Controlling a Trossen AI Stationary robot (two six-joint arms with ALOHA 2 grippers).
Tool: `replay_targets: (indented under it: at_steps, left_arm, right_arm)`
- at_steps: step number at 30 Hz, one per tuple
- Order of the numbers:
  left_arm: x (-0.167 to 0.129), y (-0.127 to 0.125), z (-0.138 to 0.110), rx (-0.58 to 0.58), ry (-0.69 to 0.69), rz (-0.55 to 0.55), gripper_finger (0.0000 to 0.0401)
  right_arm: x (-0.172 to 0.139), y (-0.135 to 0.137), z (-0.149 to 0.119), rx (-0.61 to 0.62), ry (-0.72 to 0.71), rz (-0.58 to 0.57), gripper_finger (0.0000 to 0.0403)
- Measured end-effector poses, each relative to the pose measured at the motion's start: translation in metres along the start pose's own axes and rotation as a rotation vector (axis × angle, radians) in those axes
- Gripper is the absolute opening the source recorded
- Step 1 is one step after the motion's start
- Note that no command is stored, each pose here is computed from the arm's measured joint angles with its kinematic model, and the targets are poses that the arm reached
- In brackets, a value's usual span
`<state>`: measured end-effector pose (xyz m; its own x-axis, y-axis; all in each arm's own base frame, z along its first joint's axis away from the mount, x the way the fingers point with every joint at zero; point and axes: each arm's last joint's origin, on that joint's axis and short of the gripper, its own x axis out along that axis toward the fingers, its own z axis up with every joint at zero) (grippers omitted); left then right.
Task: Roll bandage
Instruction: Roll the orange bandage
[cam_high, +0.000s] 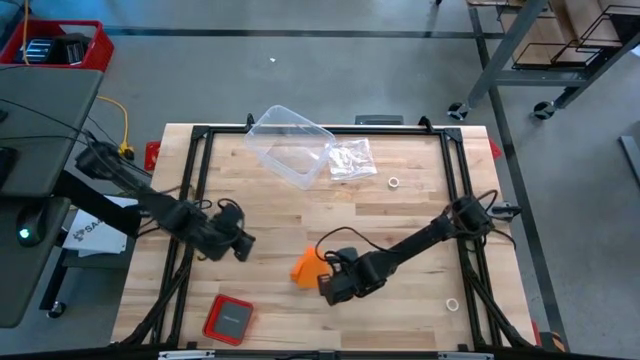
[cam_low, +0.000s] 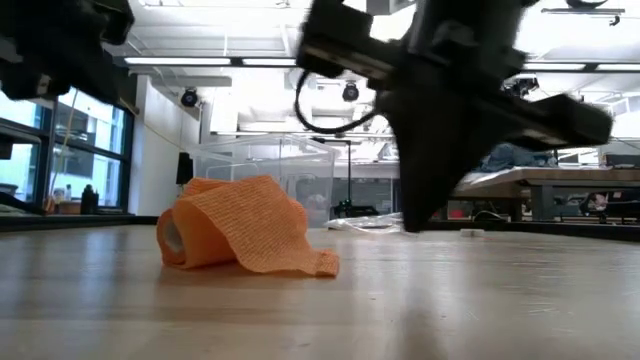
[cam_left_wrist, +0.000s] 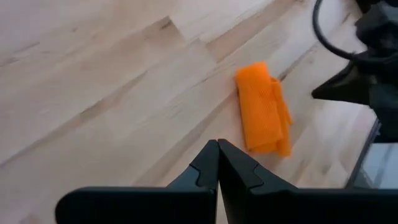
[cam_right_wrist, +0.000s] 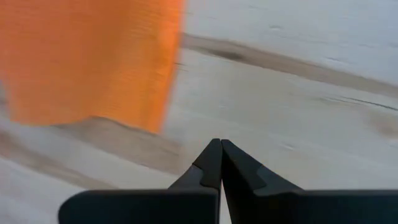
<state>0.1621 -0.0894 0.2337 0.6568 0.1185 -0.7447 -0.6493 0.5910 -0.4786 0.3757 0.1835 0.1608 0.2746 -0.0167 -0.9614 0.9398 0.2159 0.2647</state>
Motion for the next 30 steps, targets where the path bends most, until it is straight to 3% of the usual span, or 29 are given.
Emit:
replay_targets:
  at_steps: [3, 10, 17, 23, 30]
  left_arm:
    - [0.025, -0.011, -0.006, -0.002, -0.006, -0.017, 0.0000]
    - [0.083, -0.025, -0.012, 0.006, -0.006, -0.017, 0.0000]
    - [0.128, -0.028, -0.027, -0.016, 0.122, -0.038, 0.0000]
    - [0.153, -0.030, -0.046, -0.081, 0.201, -0.079, 0.0000]
    - [0.161, -0.045, -0.055, -0.116, 0.215, -0.248, 0.0000]
  right_arm:
    - [0.001, -0.004, 0.001, -0.002, -0.001, -0.043, 0.0000]
    - [0.022, -0.007, 0.017, 0.035, -0.007, 0.003, 0.0000]
    - [0.029, -0.007, 0.018, 0.051, -0.004, 0.036, 0.0000]
    - [0.042, -0.003, 0.010, 0.076, -0.006, 0.076, 0.0000]
    - [0.041, 0.003, 0.009, 0.050, -0.041, 0.128, 0.0000]
